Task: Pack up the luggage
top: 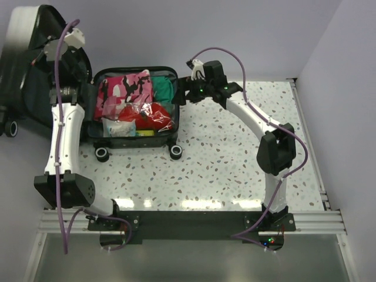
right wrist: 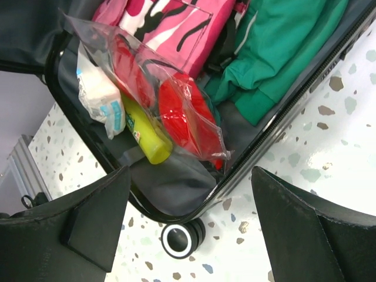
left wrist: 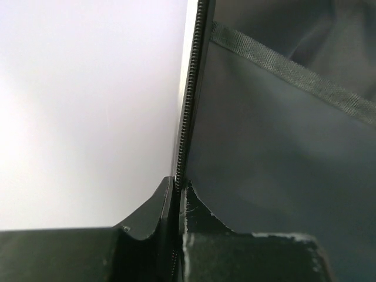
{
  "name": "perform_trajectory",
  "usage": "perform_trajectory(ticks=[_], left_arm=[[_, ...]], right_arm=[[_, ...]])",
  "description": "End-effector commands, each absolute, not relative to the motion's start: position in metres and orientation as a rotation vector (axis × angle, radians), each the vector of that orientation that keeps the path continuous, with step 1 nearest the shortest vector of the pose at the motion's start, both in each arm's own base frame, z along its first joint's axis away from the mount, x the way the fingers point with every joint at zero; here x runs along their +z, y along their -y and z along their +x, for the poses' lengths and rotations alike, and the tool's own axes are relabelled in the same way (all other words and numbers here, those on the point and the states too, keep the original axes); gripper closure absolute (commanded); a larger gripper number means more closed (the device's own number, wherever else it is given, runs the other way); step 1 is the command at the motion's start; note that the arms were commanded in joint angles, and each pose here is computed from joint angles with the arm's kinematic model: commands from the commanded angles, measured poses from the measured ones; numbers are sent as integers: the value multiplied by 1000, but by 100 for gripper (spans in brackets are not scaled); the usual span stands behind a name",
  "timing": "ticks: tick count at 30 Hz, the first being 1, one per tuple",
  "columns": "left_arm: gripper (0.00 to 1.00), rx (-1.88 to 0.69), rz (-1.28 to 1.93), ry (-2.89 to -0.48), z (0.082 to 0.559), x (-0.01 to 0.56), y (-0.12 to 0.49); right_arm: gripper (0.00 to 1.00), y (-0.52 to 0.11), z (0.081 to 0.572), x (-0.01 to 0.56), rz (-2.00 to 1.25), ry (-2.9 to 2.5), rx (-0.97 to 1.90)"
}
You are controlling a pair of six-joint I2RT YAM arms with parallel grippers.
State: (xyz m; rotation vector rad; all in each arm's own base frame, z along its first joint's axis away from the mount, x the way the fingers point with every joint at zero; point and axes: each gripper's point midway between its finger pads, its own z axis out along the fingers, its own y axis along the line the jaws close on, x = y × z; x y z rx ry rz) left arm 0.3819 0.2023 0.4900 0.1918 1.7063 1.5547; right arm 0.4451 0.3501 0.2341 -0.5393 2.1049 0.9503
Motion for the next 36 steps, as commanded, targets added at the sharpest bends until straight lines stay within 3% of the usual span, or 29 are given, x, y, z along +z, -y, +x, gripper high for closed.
perform_trajectory(ticks=[1,14,22,23,24,27,30,36], left_arm=[[100,1414,341,-1563,414,501,-129],[100,1139,630,-1458,531,448,56],[100,1063,795,-1388,567,406,153],[95,1043,833,-1385,571,394,172],[76,1026,848,-1370,570,394,184],[29,944,911,-1322,563,383,232],[10,806,975,-1283,546,378,283],[0,485,1031,-1257,502,393,361]], right_arm=[[13,-342,436,257,-560,-2067,939],[12,-321,428,241,-525,-2126,898],[12,-291,431,233,-474,-2150,827],[12,-286,429,231,-467,-2159,820],[12,-282,430,229,-456,-2166,814],[11,-266,433,221,-419,-2200,782],[9,-250,440,213,-376,-2227,761],[8,-237,452,204,-320,-2257,774]])
